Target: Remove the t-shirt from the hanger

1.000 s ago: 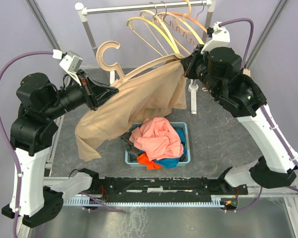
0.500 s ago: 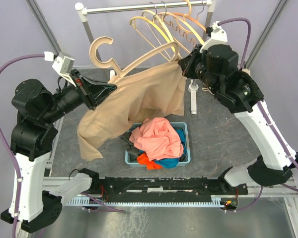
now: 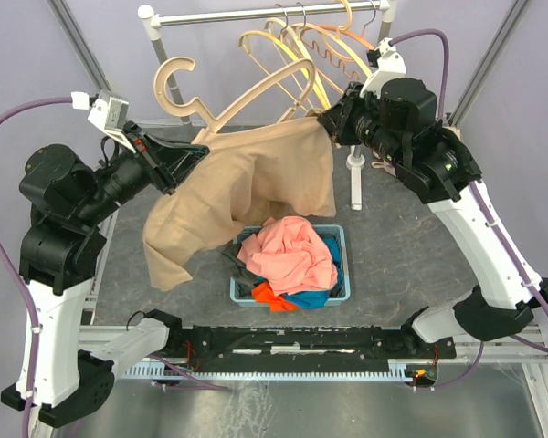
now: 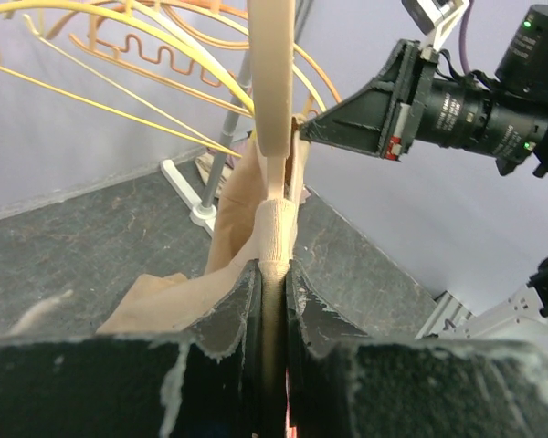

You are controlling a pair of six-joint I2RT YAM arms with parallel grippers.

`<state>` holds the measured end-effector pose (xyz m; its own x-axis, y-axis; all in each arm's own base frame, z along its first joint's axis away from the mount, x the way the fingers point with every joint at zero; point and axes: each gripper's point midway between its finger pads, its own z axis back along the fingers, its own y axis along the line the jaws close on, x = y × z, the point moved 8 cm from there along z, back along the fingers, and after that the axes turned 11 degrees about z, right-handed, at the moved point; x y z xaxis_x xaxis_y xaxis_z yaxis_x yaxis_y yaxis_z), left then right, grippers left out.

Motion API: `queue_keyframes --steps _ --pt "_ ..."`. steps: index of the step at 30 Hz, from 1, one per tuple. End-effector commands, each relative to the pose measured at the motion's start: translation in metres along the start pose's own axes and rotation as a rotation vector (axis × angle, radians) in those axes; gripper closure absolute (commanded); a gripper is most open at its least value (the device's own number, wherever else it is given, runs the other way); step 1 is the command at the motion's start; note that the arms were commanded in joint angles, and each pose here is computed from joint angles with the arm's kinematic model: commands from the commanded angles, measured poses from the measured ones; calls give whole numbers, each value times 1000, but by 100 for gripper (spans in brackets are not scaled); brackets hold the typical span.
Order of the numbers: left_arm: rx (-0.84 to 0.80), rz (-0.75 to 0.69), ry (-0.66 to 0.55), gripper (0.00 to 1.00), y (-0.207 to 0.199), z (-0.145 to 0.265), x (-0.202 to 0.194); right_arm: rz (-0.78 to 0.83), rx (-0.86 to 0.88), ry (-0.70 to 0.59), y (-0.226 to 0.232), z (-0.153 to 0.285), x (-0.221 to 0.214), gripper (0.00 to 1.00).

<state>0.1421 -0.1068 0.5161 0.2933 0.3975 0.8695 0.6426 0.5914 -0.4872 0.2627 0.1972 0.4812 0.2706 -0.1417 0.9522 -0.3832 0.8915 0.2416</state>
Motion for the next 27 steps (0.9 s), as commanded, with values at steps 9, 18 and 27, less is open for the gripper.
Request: queue_keyframes --steps 9,18,27 --pt "58 -21 -125 97 4 -11 22 95 143 -121 7 27 33 53" --pt "179 -4 -112 97 19 -8 16 92 219 -154 21 16 52 52" --pt "192 3 -49 97 30 -21 6 99 339 -154 43 -5 59 50"
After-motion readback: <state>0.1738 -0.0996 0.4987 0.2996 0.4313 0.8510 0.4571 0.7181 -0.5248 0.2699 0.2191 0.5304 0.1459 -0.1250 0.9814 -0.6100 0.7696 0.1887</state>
